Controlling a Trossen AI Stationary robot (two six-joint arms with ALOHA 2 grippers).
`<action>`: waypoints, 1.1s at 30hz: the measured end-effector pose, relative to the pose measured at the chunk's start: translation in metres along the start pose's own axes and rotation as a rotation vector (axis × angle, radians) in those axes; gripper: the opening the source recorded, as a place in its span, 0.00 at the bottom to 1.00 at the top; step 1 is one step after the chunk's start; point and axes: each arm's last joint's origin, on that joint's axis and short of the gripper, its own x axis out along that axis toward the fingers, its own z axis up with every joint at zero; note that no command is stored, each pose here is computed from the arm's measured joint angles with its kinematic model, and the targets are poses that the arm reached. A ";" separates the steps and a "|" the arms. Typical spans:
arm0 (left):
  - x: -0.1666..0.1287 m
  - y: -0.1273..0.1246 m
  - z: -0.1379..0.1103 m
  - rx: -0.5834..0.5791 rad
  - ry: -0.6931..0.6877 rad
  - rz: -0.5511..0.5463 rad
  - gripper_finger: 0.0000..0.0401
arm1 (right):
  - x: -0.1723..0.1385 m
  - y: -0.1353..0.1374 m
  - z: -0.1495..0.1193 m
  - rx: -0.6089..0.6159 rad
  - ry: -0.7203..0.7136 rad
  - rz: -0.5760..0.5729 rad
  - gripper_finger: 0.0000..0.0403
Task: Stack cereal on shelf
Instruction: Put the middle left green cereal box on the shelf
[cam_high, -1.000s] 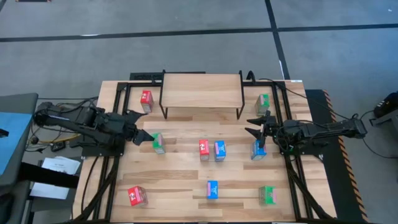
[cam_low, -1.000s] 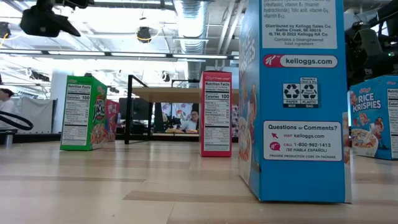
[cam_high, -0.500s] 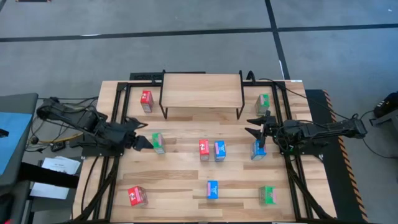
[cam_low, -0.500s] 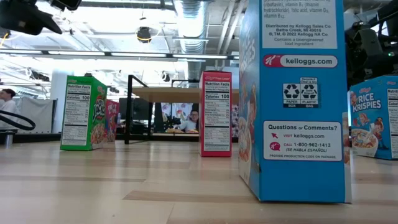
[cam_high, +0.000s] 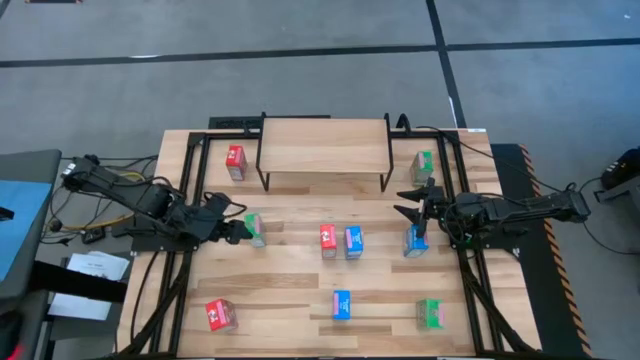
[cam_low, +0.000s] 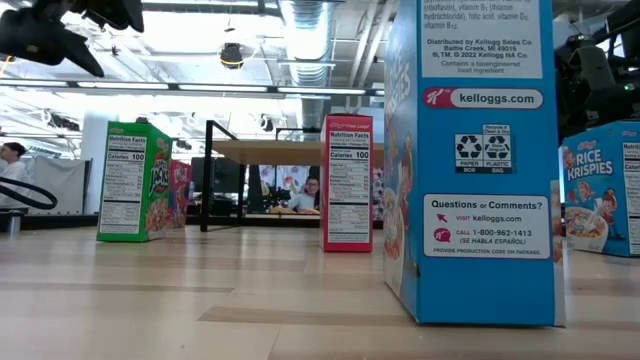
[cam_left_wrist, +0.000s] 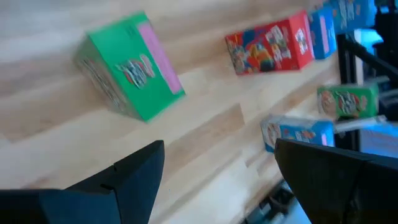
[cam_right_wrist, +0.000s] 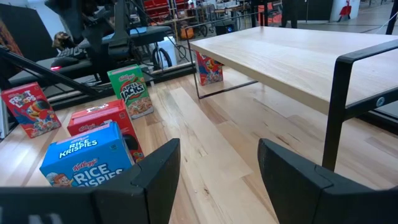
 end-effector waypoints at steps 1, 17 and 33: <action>0.001 0.000 0.000 0.003 -0.011 0.013 0.74 | 0.000 0.000 0.000 0.000 0.000 0.000 0.59; 0.038 0.004 0.001 0.034 -0.105 0.257 0.74 | 0.000 0.000 0.000 0.000 0.000 0.000 0.59; 0.063 0.002 0.001 0.008 -0.146 0.321 0.74 | 0.000 0.000 0.000 0.000 0.000 0.000 0.59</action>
